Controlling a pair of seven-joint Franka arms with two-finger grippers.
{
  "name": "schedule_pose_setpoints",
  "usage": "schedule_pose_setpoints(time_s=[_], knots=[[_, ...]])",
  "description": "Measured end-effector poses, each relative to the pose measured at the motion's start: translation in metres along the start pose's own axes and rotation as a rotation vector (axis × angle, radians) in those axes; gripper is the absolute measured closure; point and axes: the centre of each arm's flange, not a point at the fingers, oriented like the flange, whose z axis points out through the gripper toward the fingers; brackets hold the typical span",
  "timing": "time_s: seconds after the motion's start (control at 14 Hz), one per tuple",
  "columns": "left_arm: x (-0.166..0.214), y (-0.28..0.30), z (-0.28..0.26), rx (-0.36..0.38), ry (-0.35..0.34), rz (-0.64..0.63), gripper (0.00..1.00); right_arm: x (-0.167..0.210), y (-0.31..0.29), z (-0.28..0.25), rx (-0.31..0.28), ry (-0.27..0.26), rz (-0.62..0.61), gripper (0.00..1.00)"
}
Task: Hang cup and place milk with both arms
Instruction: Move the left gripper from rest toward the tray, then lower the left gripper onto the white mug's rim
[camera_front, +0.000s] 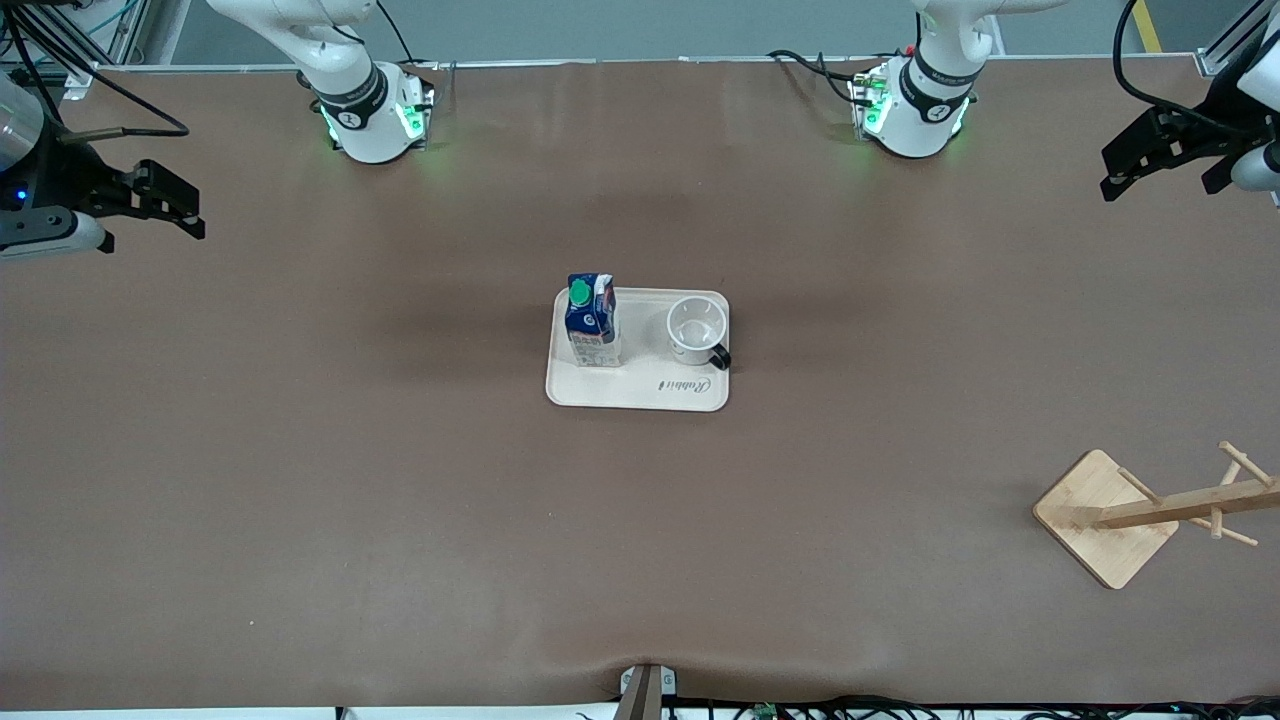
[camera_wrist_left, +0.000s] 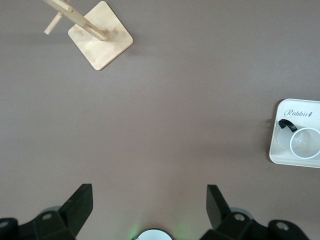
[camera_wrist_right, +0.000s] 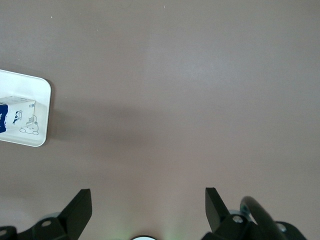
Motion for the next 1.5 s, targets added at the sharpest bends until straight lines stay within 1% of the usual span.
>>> schedule_pose_setpoints(time_s=[0.5, 0.71, 0.86, 1.0, 1.29, 1.5], knots=[[0.0, 0.0, 0.0, 0.0, 0.001, 0.001, 0.0, 0.0, 0.0, 0.0, 0.0, -0.001, 0.0, 0.0], [0.004, 0.007, 0.006, -0.003, -0.012, 0.014, 0.0, 0.0, 0.0, 0.0, 0.002, -0.001, 0.0, 0.0], [0.009, 0.028, 0.019, -0.01, -0.038, 0.049, 0.0, 0.0, 0.0, 0.0, 0.015, -0.002, 0.003, 0.0], [0.019, 0.06, 0.039, -0.029, -0.059, 0.053, 0.0, -0.001, 0.005, 0.001, 0.027, -0.006, 0.013, 0.0], [0.041, 0.126, 0.09, -0.046, -0.087, 0.005, 0.0, -0.001, 0.007, 0.001, 0.033, -0.006, 0.018, 0.0], [0.042, 0.173, 0.125, -0.06, -0.091, -0.055, 0.0, -0.001, 0.007, 0.001, 0.033, -0.006, 0.017, 0.0]])
